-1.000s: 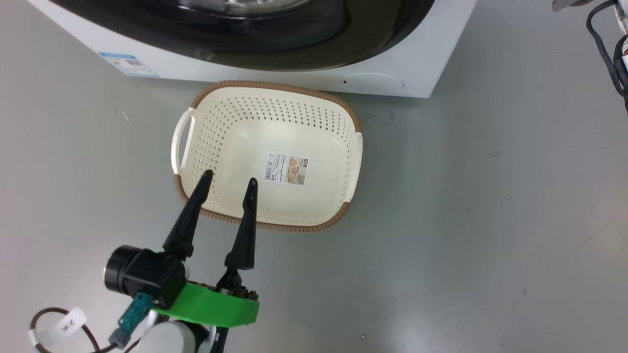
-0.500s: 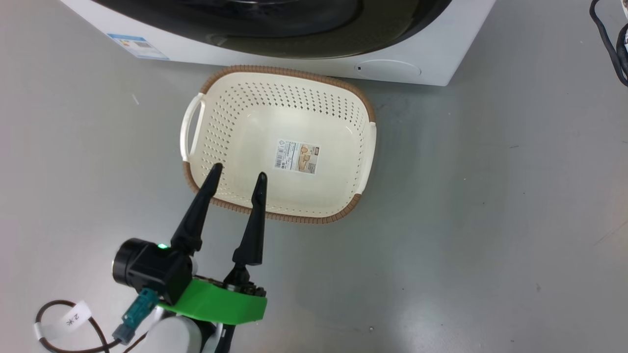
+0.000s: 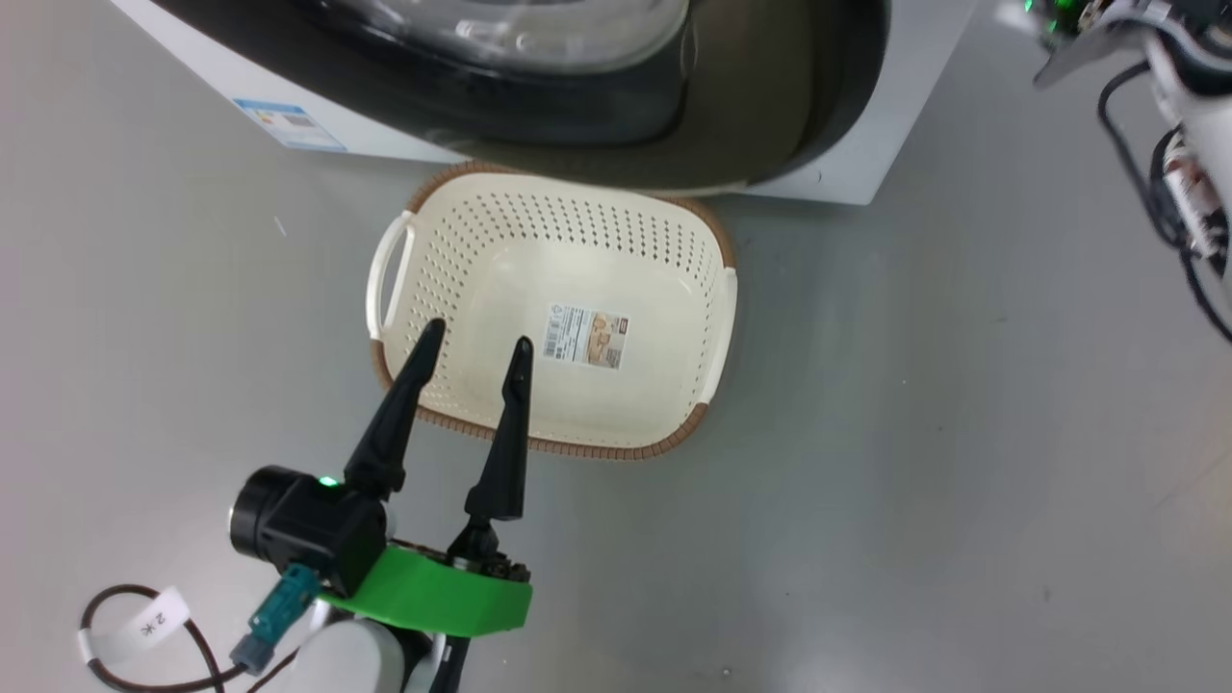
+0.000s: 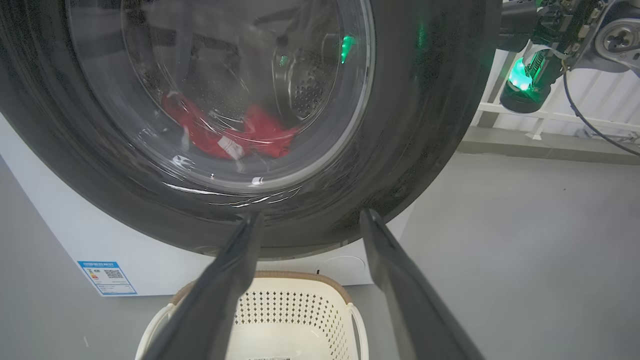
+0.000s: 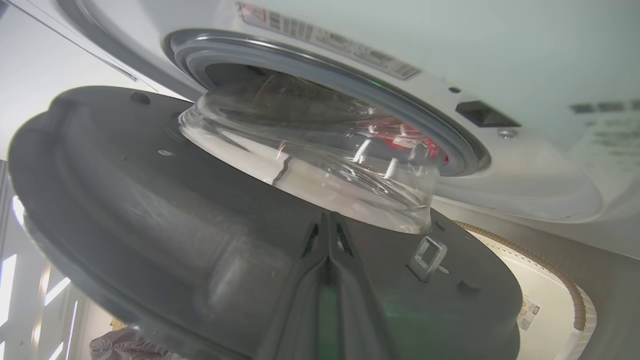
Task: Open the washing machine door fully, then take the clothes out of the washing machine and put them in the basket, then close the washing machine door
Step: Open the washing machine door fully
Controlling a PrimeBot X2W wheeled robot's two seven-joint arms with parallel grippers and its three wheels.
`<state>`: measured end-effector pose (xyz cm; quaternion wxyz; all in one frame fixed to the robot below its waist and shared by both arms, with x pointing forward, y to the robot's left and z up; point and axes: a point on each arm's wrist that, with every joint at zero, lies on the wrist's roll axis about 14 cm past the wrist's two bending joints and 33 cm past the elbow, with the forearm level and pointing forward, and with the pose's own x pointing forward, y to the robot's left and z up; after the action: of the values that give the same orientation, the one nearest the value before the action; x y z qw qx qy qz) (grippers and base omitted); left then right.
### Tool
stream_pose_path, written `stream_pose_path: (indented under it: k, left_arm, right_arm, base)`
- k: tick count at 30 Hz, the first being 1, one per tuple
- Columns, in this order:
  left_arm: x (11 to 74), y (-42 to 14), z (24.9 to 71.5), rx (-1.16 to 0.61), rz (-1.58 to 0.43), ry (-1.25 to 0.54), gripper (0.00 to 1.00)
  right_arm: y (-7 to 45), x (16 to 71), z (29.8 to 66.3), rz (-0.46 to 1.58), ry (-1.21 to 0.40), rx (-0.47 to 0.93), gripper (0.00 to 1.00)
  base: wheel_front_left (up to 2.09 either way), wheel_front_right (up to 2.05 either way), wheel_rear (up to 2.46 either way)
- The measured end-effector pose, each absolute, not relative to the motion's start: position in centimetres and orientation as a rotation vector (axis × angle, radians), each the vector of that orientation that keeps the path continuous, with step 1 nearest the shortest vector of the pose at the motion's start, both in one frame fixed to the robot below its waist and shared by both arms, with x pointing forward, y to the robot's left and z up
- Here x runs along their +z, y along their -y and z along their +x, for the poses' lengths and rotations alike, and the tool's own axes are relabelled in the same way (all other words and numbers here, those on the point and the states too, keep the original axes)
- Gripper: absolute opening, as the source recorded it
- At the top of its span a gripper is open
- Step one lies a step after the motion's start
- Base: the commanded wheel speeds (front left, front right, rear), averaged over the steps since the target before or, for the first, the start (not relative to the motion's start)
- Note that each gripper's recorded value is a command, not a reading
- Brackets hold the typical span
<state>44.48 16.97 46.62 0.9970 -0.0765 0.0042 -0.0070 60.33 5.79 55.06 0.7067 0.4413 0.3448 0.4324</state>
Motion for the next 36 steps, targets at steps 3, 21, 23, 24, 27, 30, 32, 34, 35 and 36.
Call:
stream_pose_path:
  k: [3, 21, 23, 24, 27, 30, 32, 34, 35, 36]
  left_arm:
    - [47.4, -16.8, 44.1, -0.020, -0.154, 0.007, 1.00]
    - [49.5, -16.9, 38.7, 0.019, -0.181, 0.035, 1.00]
    - [49.7, -17.0, 38.6, 0.022, -0.180, 0.040, 1.00]
    - [49.9, -17.2, 38.5, 0.026, -0.179, 0.045, 1.00]
    - [50.3, -17.7, 37.9, 0.044, -0.176, 0.057, 1.00]
    - [50.2, -18.2, 36.9, 0.066, -0.178, 0.052, 1.00]
    - [50.3, -18.6, 36.3, 0.087, -0.176, 0.053, 1.00]
    - [50.5, -19.3, 35.8, 0.109, -0.175, 0.060, 1.00]
    - [50.4, -19.6, 35.4, 0.122, -0.174, 0.060, 1.00]
    - [50.5, -19.9, 35.1, 0.135, -0.172, 0.061, 1.00]
  right_arm:
    - [-6.1, 55.3, 58.9, 0.971, -0.777, 0.985, 0.00]
    - [-9.6, 55.9, 47.9, 0.872, -0.908, 1.170, 0.00]
    - [-9.9, 55.9, 47.4, 0.867, -0.912, 1.182, 0.00]
    - [-10.2, 56.0, 46.9, 0.864, -0.919, 1.196, 0.00]
    - [-11.3, 56.3, 45.5, 0.855, -0.934, 1.235, 0.00]
    - [-12.0, 56.5, 44.1, 0.844, -0.945, 1.268, 0.00]
    - [-12.5, 56.6, 43.3, 0.840, -0.952, 1.286, 0.00]
    - [-12.9, 56.6, 42.5, 0.839, -0.960, 1.303, 0.00]
    - [-13.1, 56.6, 42.1, 0.838, -0.964, 1.312, 0.00]
    - [-13.4, 56.7, 41.6, 0.838, -0.968, 1.322, 0.00]
  base:
    - [0.00, 0.00, 0.00]
    - [0.00, 0.00, 0.00]
    - [0.00, 0.00, 0.00]
    - [0.00, 0.00, 0.00]
    - [0.00, 0.00, 0.00]
    - [0.00, 0.00, 0.00]
    - [0.00, 0.00, 0.00]
    - [0.00, 0.00, 0.00]
    - [0.00, 0.00, 0.00]
    - [0.00, 0.00, 0.00]
